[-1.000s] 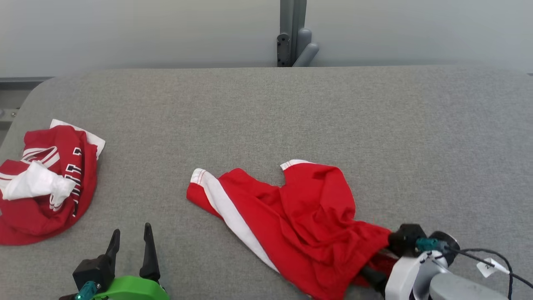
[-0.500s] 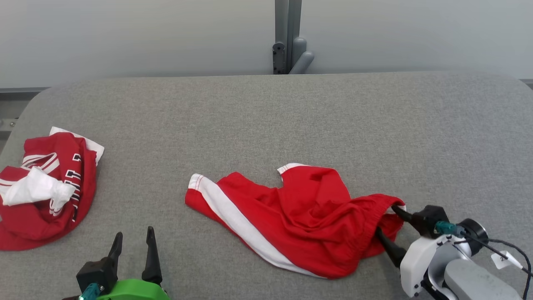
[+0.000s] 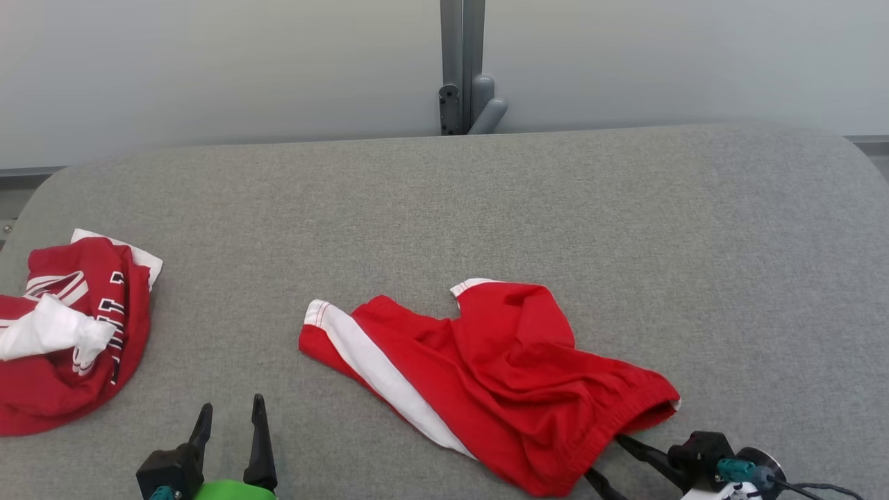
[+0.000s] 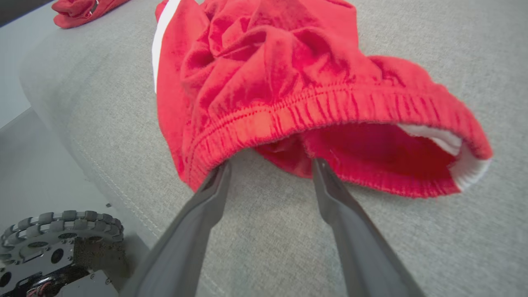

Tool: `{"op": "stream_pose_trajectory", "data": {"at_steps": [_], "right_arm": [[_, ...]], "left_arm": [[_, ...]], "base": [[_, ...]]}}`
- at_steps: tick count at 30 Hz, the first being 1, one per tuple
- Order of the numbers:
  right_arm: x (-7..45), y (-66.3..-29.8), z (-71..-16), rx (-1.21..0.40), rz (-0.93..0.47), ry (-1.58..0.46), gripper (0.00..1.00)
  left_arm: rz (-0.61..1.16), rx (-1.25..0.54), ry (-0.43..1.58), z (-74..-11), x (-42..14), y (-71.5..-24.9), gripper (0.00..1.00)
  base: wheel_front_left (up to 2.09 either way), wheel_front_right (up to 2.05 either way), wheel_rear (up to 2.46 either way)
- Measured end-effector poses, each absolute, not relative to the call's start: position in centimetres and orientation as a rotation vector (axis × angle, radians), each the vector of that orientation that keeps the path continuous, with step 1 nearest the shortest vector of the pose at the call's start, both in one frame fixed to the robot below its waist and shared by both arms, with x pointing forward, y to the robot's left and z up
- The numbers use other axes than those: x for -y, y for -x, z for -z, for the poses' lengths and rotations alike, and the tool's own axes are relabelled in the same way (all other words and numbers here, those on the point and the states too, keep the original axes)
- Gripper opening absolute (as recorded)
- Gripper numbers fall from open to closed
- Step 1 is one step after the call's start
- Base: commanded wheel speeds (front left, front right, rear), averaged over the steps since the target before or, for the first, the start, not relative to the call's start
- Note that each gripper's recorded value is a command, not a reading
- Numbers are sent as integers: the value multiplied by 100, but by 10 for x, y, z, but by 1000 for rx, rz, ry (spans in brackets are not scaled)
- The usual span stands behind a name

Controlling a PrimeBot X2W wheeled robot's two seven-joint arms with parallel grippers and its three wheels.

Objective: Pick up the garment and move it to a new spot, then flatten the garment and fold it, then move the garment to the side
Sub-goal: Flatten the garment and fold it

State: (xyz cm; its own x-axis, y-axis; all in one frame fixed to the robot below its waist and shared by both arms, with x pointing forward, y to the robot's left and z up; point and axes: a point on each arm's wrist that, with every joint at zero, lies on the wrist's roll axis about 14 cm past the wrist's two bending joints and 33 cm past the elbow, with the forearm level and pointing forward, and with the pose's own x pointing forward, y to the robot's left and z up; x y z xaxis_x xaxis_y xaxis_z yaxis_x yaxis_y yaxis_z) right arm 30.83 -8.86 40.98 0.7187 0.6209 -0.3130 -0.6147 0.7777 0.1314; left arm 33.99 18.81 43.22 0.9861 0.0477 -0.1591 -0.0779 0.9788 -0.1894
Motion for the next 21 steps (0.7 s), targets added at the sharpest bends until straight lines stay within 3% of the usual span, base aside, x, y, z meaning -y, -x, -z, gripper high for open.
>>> {"op": "stream_pose_trajectory", "data": {"at_steps": [14,21], "right_arm": [[49,-264,-387,-502,-895,-57,100],[44,-280,-391,-492,-908,-50,100]], "left_arm": [[-85,-173,204,-426,-195,-331,100],[-96,-179,205,-424,-197,-331,100]], "base": [[0,0,0],[0,0,0]]}}
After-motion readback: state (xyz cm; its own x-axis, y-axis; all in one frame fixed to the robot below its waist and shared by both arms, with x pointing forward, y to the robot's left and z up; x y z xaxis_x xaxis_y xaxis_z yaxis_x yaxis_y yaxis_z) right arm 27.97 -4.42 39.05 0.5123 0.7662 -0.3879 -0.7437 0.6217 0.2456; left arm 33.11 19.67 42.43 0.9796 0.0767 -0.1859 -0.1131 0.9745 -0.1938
